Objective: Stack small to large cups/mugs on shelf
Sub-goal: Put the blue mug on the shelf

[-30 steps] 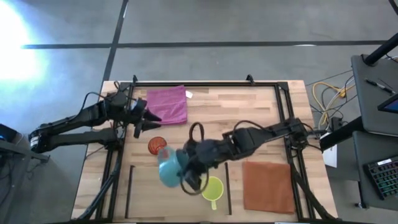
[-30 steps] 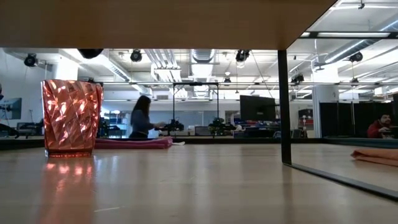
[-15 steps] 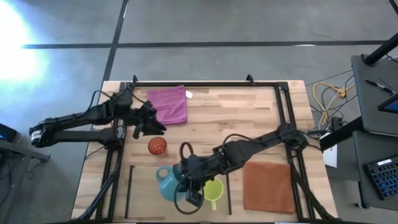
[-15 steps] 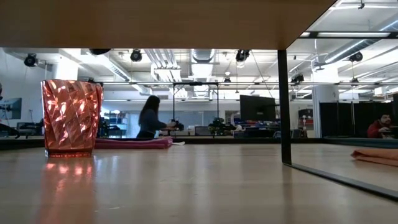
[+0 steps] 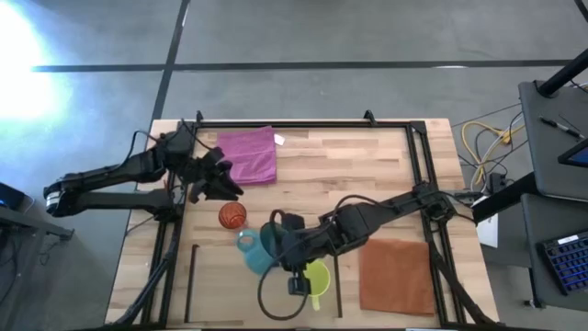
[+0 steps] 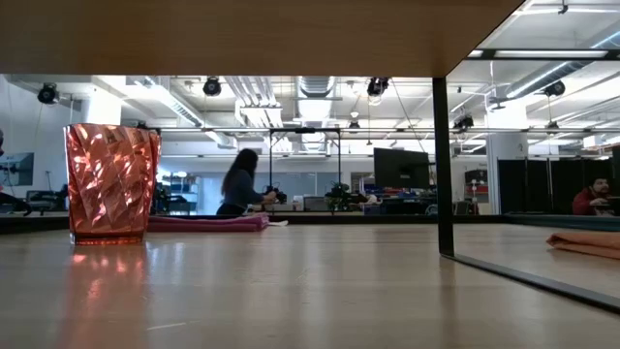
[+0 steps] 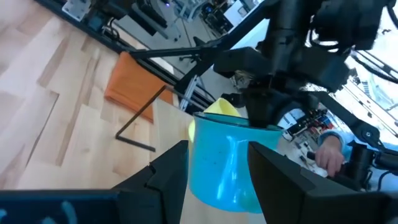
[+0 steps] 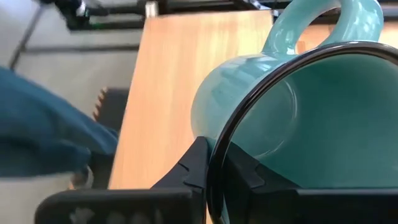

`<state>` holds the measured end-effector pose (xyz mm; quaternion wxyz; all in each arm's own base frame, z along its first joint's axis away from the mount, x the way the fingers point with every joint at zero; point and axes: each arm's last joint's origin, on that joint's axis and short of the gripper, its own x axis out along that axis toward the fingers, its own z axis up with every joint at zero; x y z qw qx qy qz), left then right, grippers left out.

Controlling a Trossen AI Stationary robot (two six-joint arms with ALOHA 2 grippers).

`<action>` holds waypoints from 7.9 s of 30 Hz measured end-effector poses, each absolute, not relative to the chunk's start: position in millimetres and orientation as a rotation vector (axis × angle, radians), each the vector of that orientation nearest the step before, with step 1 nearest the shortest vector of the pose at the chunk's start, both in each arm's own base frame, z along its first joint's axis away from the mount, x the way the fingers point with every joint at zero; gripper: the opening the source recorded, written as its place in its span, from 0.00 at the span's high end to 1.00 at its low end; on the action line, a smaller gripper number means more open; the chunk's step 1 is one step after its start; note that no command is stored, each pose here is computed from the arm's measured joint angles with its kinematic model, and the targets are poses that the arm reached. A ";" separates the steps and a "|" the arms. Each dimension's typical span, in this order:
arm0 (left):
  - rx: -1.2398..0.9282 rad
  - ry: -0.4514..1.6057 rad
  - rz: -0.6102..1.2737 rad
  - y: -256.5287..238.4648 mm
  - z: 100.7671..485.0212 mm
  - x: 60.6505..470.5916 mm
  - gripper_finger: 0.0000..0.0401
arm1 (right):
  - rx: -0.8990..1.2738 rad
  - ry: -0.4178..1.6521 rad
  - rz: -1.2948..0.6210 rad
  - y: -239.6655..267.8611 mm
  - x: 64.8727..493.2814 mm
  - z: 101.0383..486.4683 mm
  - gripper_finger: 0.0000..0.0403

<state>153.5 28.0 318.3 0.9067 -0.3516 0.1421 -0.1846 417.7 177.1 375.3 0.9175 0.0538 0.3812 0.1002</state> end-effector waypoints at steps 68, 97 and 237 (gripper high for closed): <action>-0.912 0.606 -0.874 -24.9 288.2 273.8 0.62 | -0.381 0.835 0.544 191.0 425.0 341.8 0.93; -0.608 0.611 -0.326 -6.5 273.7 249.1 0.62 | -0.367 0.856 0.533 190.6 424.3 340.4 0.93; -0.682 0.756 -0.347 -141.9 263.7 203.2 0.62 | 0.486 1.097 -0.059 151.4 405.7 357.8 0.75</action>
